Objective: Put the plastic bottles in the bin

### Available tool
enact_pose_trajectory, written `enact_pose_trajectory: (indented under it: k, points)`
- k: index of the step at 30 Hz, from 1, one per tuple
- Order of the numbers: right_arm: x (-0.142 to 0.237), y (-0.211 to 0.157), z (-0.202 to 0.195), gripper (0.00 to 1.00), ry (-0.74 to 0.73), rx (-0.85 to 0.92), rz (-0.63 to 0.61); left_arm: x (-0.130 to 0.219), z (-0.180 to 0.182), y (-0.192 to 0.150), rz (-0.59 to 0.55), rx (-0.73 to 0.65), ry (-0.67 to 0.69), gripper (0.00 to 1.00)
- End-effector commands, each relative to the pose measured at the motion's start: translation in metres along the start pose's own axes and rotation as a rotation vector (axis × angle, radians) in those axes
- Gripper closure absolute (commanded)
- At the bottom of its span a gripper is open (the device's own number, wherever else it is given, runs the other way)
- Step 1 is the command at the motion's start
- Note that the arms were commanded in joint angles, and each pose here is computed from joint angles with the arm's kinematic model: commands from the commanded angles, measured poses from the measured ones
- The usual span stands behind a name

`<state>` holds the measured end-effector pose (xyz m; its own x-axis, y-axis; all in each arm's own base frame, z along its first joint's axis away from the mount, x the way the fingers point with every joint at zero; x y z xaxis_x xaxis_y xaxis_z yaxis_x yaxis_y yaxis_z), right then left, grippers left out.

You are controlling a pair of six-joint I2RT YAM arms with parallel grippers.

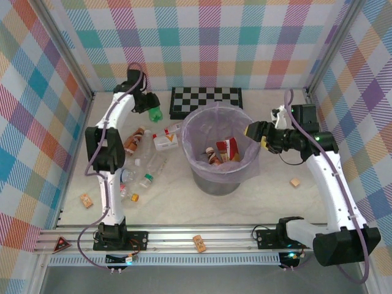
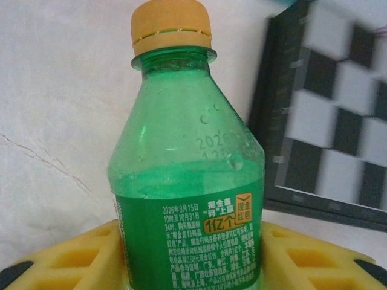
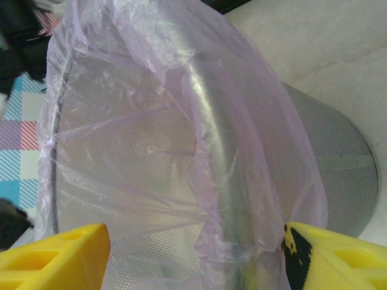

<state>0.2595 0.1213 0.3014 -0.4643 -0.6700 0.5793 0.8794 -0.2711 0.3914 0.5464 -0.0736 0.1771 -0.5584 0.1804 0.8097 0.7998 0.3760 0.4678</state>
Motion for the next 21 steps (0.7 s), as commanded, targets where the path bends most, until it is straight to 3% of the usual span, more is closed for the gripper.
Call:
enact_pose_trajectory:
  k: [1, 6, 13, 18, 21]
  points:
    - [-0.002, 0.003, 0.014, 0.25, 0.032, -0.004, -0.036, 0.073, -0.036, 0.010, -0.071, -0.010, -0.143, 0.52]
    - [0.001, 0.006, 0.020, 0.22, 0.017, 0.032, -0.053, 0.148, -0.067, -0.009, -0.110, -0.061, -0.216, 0.55]
    - [-0.007, 0.008, 0.020, 0.22, 0.012, 0.056, -0.030, 0.263, -0.118, -0.063, -0.185, -0.156, -0.279, 0.76]
    - [-0.011, 0.006, 0.020, 0.21, 0.004, 0.074, -0.015, 0.305, -0.150, -0.102, -0.180, -0.182, -0.350, 0.86]
    - [-0.011, 0.005, 0.019, 0.21, -0.002, 0.079, -0.009, 0.305, -0.164, -0.123, -0.160, -0.215, -0.341, 0.92]
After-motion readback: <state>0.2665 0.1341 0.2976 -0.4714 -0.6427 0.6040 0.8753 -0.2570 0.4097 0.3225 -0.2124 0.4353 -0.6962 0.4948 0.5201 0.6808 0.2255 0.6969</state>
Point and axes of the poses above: each hand's point on the last joint's axis, 136 mm out from that joint toward the fingers, its own x axis back along the fingers, its own z axis along the line the jaws close on, y = z × x, the point moved 3 cm from there along x, back along the fingers, and after that the axes turned 3 degrees about x, right-handed, at the moved point
